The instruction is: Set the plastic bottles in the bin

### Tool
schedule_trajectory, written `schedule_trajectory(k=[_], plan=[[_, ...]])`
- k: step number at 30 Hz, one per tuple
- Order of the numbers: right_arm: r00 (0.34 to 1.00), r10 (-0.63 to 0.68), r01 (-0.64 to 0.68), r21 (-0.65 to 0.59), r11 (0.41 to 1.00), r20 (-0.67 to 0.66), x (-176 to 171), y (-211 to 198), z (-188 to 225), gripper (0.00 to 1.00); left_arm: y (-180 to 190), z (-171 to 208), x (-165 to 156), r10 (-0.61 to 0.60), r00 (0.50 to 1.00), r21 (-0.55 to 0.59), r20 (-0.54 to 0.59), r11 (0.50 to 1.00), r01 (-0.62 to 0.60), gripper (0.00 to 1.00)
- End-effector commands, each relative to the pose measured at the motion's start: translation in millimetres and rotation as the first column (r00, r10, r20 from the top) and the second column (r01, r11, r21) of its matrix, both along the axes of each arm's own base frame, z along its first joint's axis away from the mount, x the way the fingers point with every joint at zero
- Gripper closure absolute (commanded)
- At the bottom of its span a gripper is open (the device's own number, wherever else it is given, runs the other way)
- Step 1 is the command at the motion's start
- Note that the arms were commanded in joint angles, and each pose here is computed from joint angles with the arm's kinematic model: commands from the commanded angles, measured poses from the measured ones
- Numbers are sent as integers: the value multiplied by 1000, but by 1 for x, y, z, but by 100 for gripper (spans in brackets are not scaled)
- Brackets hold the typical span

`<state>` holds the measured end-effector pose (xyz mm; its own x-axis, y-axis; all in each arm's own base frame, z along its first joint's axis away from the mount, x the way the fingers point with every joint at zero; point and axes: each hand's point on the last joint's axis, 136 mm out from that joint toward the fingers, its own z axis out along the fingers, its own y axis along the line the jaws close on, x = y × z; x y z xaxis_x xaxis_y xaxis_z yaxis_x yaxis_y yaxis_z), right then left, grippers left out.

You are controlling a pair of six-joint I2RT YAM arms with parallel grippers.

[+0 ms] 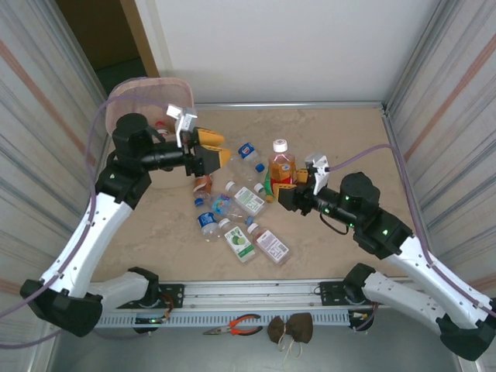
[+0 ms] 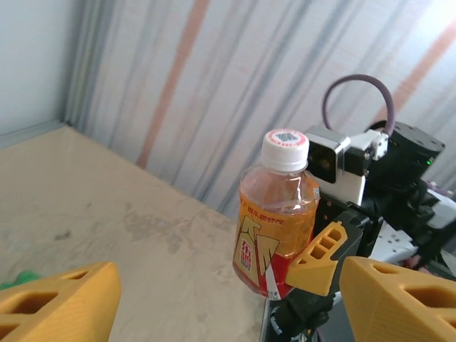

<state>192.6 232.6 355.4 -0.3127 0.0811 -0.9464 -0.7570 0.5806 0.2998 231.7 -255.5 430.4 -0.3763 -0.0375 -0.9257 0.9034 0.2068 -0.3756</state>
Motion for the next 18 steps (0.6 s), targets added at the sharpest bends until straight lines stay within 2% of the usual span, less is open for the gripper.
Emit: schedule_trajectory(k=[1,12,18], plan=[[985,123,-133,79,988,118,-25,11,48,49,-15,35,-25,-91,978,-40,189,994,101,17],[942,221,-259,131,957,252,-55,21,93,48,-61,58,-86,-323,883,-19,342,937,350,15],[934,243,-284,134,949,262,-59,25,100,48,-77,56,-102,-404,842,6,357,903,430,17]])
